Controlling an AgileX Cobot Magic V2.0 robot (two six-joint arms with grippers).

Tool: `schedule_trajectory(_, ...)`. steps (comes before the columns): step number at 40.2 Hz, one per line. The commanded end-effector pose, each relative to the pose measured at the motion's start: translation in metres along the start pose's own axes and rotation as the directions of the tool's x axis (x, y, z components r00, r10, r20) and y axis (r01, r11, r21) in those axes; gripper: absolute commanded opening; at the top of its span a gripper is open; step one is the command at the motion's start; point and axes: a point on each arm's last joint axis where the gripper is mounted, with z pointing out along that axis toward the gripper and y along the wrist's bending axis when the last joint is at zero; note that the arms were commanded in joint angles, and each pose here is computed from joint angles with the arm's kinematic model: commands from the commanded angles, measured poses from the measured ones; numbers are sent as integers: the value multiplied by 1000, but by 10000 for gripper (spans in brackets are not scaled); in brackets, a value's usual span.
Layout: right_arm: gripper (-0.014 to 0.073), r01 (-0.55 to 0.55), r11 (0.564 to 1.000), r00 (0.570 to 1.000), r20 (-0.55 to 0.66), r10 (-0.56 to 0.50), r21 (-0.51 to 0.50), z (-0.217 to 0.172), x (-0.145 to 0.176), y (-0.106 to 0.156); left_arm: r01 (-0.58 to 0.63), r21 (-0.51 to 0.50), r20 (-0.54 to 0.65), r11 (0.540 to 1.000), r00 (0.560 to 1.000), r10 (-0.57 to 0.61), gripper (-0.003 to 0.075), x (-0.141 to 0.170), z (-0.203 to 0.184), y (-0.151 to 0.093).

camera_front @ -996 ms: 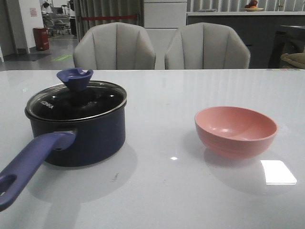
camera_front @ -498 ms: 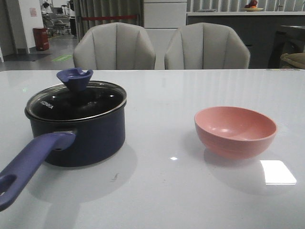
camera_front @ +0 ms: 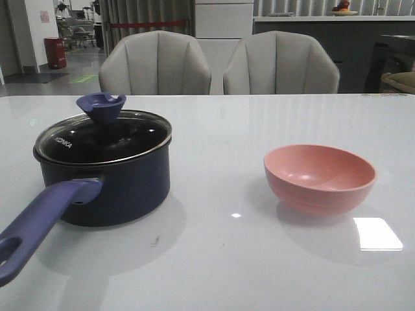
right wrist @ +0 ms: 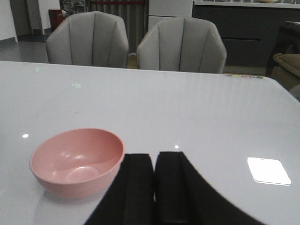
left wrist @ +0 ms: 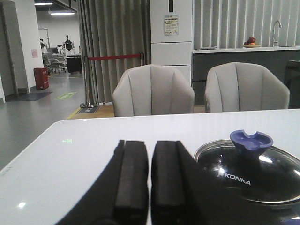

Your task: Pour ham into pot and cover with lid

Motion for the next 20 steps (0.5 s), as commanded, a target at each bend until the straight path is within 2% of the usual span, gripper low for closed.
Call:
schedule_trajectory(1,148,-3,1000,997,80,2,13,-6,-10,-1,18,-3,82,1000,996,-18,119,-2,-2,0)
schedule_trajectory(7,148,-17,1000,991,136,17,2,-7,0,-1,18,-3,80,1000,997,-18,119,-2,-1,0)
schedule_trajectory(20,148,-11,1000,992,125,14,-21,-6,2,1,18,-3,80,1000,997,-18,119,-2,-1,0)
